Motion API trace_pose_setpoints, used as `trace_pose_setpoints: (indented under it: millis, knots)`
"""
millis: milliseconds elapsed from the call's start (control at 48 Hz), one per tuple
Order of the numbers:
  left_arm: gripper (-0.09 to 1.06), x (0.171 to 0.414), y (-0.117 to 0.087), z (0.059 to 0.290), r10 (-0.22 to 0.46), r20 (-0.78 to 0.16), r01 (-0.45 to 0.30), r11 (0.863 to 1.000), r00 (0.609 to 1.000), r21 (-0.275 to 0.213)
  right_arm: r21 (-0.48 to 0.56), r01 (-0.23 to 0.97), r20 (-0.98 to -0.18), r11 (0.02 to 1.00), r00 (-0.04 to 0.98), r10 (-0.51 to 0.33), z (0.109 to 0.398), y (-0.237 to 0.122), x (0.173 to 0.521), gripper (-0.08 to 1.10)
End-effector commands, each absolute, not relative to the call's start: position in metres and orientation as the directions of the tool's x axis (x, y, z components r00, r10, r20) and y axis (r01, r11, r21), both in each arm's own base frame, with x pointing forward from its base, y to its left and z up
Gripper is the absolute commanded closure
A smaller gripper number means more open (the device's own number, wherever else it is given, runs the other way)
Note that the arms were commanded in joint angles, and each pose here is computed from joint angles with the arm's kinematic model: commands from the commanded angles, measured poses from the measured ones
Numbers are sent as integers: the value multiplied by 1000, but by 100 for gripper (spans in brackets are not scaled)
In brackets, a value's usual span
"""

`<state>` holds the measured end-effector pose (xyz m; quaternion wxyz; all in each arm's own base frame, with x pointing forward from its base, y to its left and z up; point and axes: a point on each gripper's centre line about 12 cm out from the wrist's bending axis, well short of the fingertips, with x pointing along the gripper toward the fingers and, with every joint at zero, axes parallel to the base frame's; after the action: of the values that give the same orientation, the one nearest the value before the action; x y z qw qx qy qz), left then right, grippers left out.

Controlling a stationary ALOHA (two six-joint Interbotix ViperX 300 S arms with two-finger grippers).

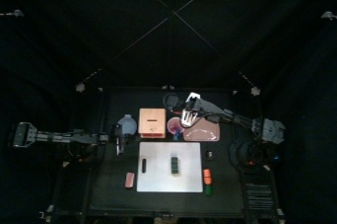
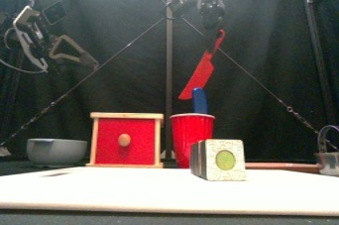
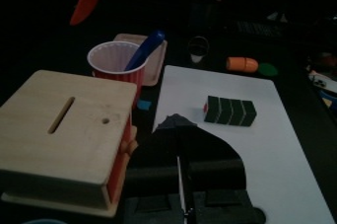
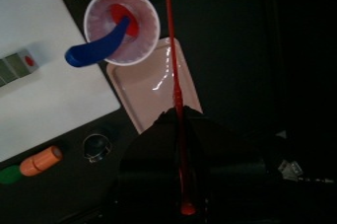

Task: Place sushi on board then cut the sushi with the knife then place the pieces on the plate
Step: Grasp knife edge with left hand

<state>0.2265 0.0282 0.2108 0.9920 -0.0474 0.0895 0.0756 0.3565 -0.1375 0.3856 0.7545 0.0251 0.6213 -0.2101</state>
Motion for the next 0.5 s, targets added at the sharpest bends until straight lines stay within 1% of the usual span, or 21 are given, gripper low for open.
trace_pose_setpoints:
  millis: [21,146,271,312,375,500]
  knots:
    - [99,233,29,229,144,-127,-155,985,981,-76,-238,355,-917,904,224,-329,417,-119,333,76]
    - [99,231,29,240,141,-84,-147,987,986,-70,-258,368,-887,894,276,-369,424,-99,322,76]
    - [99,228,29,251,141,-40,-144,987,989,-70,-239,394,-833,888,387,-396,429,-79,310,76]
    - [99,227,28,254,141,-29,-143,987,990,-71,-210,396,-809,894,443,-386,429,-69,305,76]
    - [99,226,28,257,141,-15,-142,987,990,-71,-173,397,-785,901,497,-370,426,-59,299,76]
    - [99,226,28,263,141,5,-140,988,990,-71,-105,399,-744,911,577,-338,414,-43,287,76]
